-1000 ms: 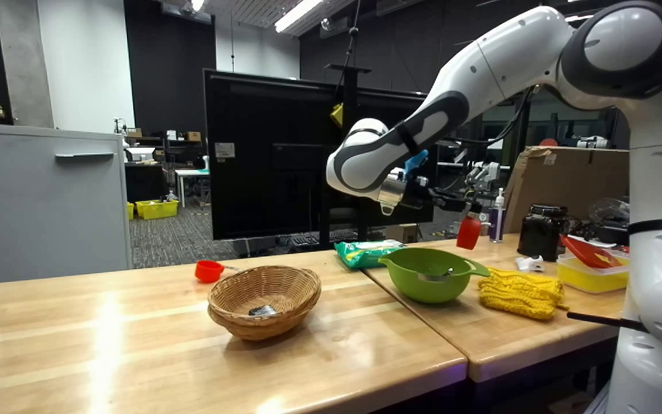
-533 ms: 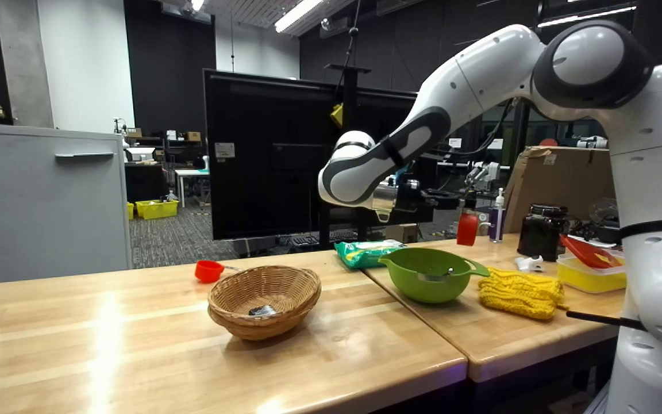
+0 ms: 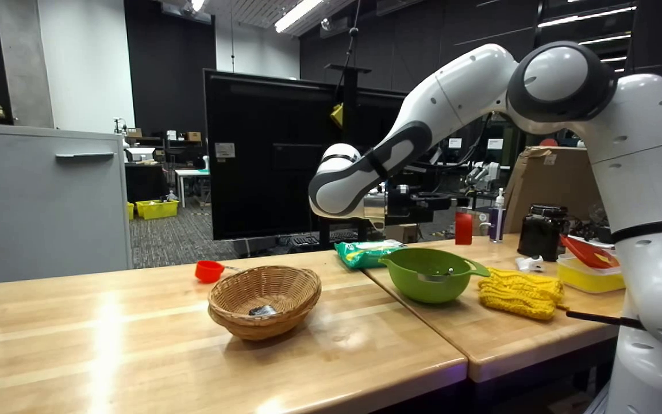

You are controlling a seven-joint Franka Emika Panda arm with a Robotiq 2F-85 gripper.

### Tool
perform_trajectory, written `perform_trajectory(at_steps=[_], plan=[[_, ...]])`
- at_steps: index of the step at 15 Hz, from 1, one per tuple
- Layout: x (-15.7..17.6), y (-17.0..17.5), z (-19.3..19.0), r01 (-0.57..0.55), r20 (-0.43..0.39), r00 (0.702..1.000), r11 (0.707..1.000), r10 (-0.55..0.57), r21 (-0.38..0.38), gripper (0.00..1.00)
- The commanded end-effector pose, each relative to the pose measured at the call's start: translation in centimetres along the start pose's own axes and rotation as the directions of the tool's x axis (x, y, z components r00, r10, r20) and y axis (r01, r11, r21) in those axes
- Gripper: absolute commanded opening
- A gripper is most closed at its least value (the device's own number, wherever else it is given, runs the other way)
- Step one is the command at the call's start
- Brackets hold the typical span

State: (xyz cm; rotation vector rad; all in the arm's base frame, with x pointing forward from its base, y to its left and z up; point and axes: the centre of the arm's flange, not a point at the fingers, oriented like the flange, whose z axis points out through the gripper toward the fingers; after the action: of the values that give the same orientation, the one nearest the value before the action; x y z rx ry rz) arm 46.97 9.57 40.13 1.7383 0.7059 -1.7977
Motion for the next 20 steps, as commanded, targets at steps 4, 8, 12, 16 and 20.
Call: perform_trajectory(at_steps=[4, 8, 12, 16, 20], plan=[[1.1, -0.4, -2.2, 0.052, 0.115, 0.992, 0.998, -0.055, 0.023, 0.04], [2.5, -0.7, -2.4, 0.093, 0.173, 0.98, 0.995, -0.099, 0.041, 0.04], [4.0, -0.7, -2.5, 0.138, 0.231, 0.961, 0.989, -0.149, 0.062, 0.04], [5.1, -0.5, -2.6, 0.179, 0.284, 0.939, 0.98, -0.195, 0.083, 0.04], [6.1, 0.1, -2.6, 0.213, 0.331, 0.914, 0.972, -0.235, 0.1, 0.04]])
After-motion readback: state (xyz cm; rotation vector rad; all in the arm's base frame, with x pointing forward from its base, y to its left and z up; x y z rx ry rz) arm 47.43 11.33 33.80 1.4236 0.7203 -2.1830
